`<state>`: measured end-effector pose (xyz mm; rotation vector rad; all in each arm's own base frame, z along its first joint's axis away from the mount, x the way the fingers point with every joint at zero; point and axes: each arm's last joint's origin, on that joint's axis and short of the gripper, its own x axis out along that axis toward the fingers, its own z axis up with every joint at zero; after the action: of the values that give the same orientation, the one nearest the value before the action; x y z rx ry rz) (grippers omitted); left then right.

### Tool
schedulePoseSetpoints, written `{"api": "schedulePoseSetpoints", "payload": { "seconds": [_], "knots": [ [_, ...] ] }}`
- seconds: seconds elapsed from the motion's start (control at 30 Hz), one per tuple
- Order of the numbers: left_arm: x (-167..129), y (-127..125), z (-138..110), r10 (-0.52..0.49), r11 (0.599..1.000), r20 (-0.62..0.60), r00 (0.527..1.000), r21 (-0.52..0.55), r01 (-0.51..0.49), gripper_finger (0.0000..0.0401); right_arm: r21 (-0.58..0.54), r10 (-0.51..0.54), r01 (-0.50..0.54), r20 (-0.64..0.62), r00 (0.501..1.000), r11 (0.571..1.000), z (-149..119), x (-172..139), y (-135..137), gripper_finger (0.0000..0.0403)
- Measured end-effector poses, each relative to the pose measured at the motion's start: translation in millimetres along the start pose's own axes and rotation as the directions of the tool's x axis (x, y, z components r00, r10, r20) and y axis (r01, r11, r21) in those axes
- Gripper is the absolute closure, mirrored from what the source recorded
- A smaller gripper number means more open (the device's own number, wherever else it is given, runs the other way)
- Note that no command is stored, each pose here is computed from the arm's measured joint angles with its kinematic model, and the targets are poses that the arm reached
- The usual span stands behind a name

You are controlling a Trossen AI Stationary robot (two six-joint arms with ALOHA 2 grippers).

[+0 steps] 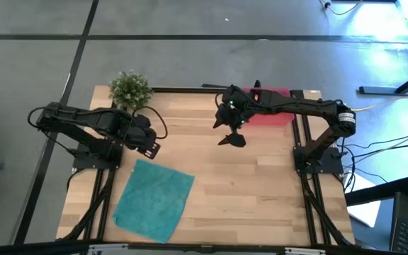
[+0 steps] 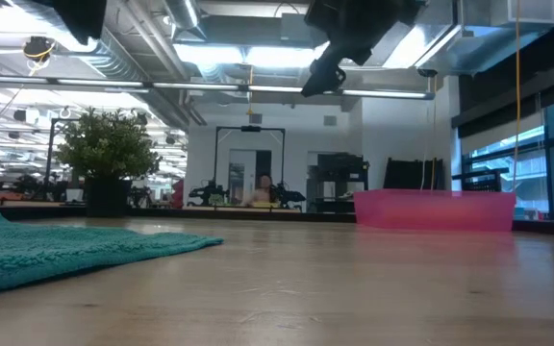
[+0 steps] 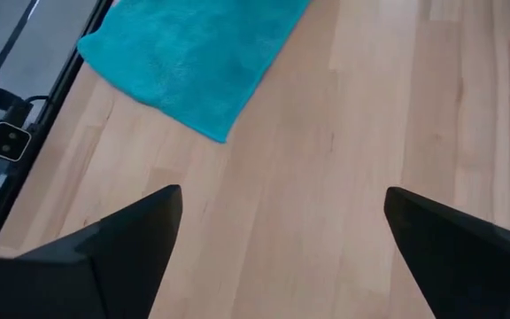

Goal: Roll microfiber towels into tight, uniform cylinder then place into a basket
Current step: Fold the blue microfiber towel

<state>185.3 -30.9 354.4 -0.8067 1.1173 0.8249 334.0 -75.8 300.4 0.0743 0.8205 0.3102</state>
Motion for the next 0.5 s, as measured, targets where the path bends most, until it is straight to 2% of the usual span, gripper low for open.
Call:
{"api": "schedulePoseSetpoints", "payload": {
  "seconds": [0.1, 0.23, 0.5],
  "knots": [
    [3, 4, -2, 0.043, 0.999, -0.014, 0.999, -0.016, -0.043, 0.0289, -0.012, -0.005, 0.005, 0.013, 1.000, 1.000, 4, 5, 5, 0.0011],
    [16, 9, -8, 0.097, 0.993, -0.082, 0.992, -0.060, -0.102, 0.0285, 0.033, -0.002, 0.001, 0.022, 1.000, 0.999, 7, 18, 6, 0.0011],
    [50, 18, -20, 0.218, 0.976, -0.187, 0.958, 0.013, -0.220, 0.0286, 0.204, 0.040, -0.044, 0.023, 0.999, 0.978, 11, 57, 15, 0.0021]
  ]
}}
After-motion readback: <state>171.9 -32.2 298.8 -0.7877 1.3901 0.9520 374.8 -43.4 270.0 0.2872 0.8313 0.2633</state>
